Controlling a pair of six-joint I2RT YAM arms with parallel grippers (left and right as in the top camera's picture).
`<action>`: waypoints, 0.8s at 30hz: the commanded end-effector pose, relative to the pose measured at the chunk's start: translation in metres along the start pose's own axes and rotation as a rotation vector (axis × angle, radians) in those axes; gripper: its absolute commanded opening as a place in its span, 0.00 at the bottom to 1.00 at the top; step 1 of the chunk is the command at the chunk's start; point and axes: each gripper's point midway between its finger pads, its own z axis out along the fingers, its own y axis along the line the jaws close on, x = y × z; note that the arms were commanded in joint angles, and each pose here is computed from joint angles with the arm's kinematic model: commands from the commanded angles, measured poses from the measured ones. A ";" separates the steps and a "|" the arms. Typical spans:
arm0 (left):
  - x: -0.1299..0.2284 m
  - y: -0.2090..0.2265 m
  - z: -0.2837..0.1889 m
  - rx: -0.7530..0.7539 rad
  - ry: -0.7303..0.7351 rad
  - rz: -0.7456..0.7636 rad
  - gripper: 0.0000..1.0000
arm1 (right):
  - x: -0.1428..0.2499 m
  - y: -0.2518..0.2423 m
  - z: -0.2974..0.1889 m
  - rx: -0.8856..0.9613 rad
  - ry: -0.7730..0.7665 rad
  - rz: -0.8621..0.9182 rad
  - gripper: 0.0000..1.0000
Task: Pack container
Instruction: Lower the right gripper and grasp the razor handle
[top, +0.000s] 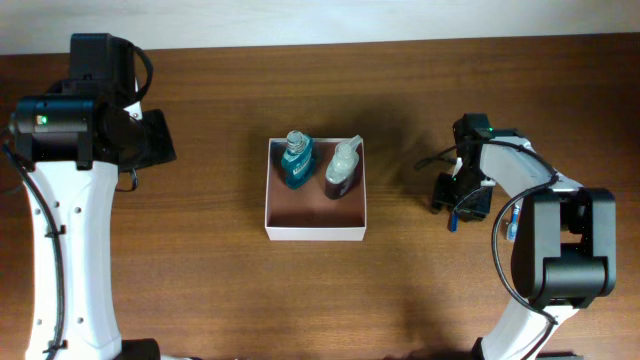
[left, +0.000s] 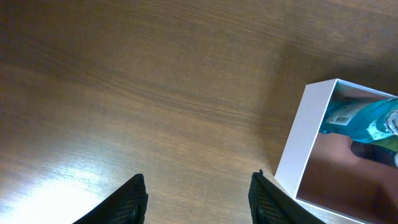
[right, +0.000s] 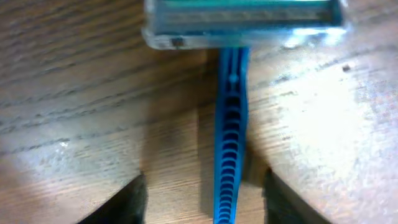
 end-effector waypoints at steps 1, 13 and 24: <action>0.001 0.002 0.004 -0.009 0.012 0.015 0.54 | 0.006 0.001 0.015 -0.012 0.051 0.001 0.39; 0.001 0.002 0.004 -0.009 0.014 0.015 0.54 | 0.006 0.001 0.014 -0.012 0.049 0.001 0.09; 0.002 0.002 0.004 -0.009 0.015 0.015 0.54 | 0.000 0.006 -0.003 -0.029 0.001 -0.019 0.04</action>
